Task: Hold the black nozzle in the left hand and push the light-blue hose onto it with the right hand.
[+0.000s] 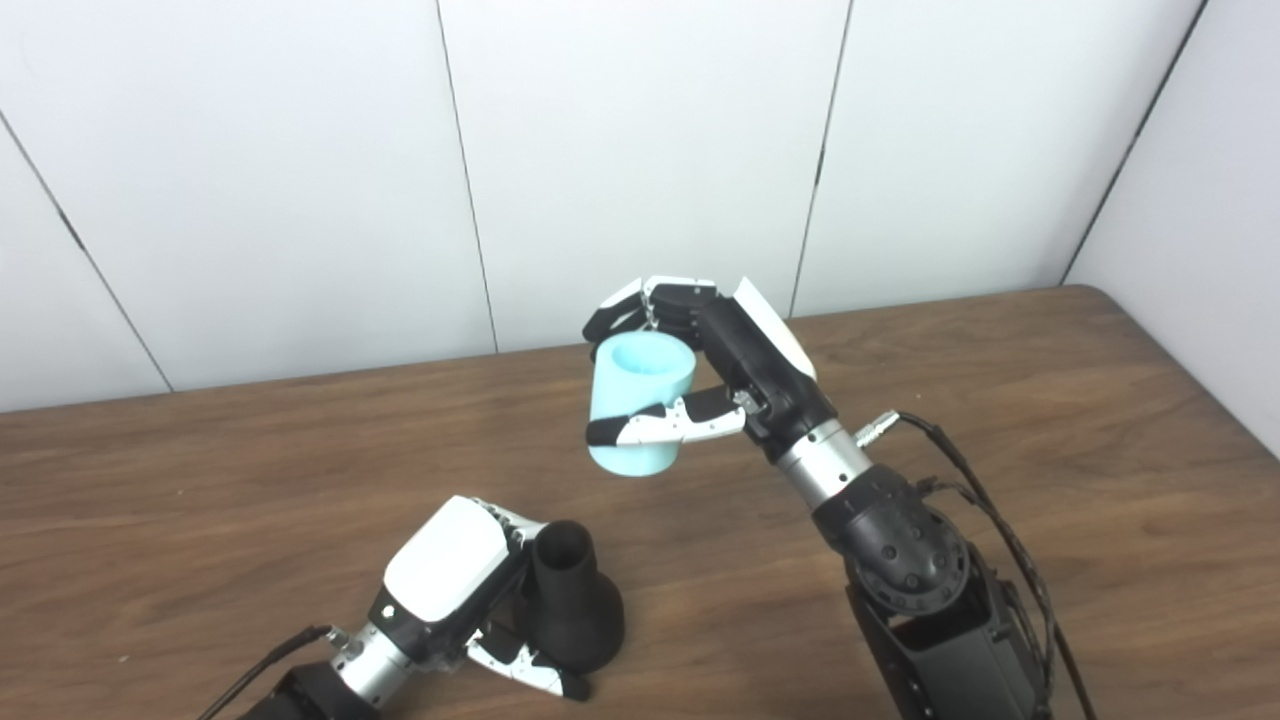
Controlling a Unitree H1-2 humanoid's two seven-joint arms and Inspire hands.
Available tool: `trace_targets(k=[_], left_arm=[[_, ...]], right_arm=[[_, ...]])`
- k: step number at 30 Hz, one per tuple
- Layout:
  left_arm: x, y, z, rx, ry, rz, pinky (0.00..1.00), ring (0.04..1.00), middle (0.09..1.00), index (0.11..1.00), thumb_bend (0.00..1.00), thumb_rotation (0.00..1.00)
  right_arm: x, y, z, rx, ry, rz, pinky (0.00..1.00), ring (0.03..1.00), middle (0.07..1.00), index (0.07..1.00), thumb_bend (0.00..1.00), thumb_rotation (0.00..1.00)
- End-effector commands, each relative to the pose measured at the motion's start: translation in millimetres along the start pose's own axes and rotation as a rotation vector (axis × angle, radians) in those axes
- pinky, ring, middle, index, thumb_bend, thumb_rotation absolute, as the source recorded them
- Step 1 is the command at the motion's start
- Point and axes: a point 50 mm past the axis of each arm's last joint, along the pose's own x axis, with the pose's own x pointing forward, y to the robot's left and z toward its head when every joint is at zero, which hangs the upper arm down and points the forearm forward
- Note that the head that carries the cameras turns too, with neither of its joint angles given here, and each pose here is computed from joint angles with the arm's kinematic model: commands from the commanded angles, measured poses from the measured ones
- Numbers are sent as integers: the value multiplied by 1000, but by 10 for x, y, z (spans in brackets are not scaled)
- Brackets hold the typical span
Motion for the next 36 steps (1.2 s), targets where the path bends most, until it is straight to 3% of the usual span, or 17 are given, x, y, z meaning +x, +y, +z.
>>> trace_targets(k=[1,5,11,22,36], left_arm=[[-277,-653,328,-149,44,-129,133,190,472,482,524,0],[-274,-694,350,-154,42,-160,137,199,472,483,524,0],[-266,-695,346,-161,47,-151,105,157,471,483,524,0],[-251,-672,330,-160,48,-151,128,186,472,483,524,0],[-266,-666,342,-167,51,-148,125,185,472,483,524,0]], right_arm=[[109,-37,235,-9,-103,-12,311,393,510,544,506,0],[96,7,259,-3,-109,-6,313,394,511,544,506,0],[53,116,194,44,-117,10,322,395,513,541,506,0],[9,259,133,68,-113,23,327,397,510,541,506,0],[-98,507,-5,69,-92,100,333,396,504,544,507,0]])
